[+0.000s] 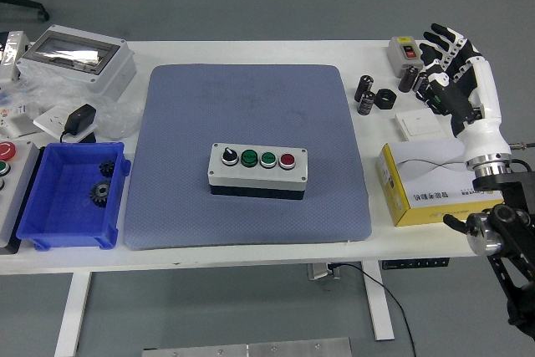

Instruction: Pick up the button,place it on the desk,press the button,press the button

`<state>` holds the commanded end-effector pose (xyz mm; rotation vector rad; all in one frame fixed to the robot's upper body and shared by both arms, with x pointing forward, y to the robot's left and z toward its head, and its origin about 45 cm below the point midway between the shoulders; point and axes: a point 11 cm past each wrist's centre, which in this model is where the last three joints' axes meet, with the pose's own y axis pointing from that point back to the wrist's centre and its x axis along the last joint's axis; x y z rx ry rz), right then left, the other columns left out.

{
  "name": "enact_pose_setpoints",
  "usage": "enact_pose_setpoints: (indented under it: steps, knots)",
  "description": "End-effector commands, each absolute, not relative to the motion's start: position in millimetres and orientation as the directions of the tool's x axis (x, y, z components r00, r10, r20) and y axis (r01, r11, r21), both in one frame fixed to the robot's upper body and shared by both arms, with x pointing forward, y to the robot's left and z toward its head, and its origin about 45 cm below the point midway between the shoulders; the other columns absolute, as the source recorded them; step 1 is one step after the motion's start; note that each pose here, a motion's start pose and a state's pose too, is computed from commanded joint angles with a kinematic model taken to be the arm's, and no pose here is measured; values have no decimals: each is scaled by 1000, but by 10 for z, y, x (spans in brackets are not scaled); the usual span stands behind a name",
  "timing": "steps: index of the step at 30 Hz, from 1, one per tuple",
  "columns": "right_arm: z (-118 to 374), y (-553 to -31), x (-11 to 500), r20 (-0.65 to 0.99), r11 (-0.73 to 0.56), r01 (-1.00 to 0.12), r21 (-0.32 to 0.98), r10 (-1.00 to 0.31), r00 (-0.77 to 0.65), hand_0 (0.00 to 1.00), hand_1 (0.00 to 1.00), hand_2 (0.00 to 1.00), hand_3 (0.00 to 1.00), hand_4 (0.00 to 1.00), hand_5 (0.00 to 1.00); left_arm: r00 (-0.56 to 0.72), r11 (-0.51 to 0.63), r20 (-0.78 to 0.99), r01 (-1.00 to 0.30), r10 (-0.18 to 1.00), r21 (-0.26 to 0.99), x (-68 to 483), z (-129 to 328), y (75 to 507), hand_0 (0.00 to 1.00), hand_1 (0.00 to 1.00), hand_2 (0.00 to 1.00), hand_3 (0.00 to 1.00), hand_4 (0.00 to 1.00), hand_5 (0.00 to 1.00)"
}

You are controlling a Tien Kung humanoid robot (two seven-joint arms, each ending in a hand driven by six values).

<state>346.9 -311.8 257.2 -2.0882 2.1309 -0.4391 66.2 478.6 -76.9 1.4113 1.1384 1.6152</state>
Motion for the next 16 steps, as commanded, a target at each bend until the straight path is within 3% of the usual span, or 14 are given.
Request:
enact_pose_setpoints:
  steps: [16]
  knots:
    - [2552,-3089,3476,129,-13,-961,-276,-991,-24,791,793,797,785,658,427,-179,-370,372,48,911,928,654,-774,4775,630,496,494,587,238,18]
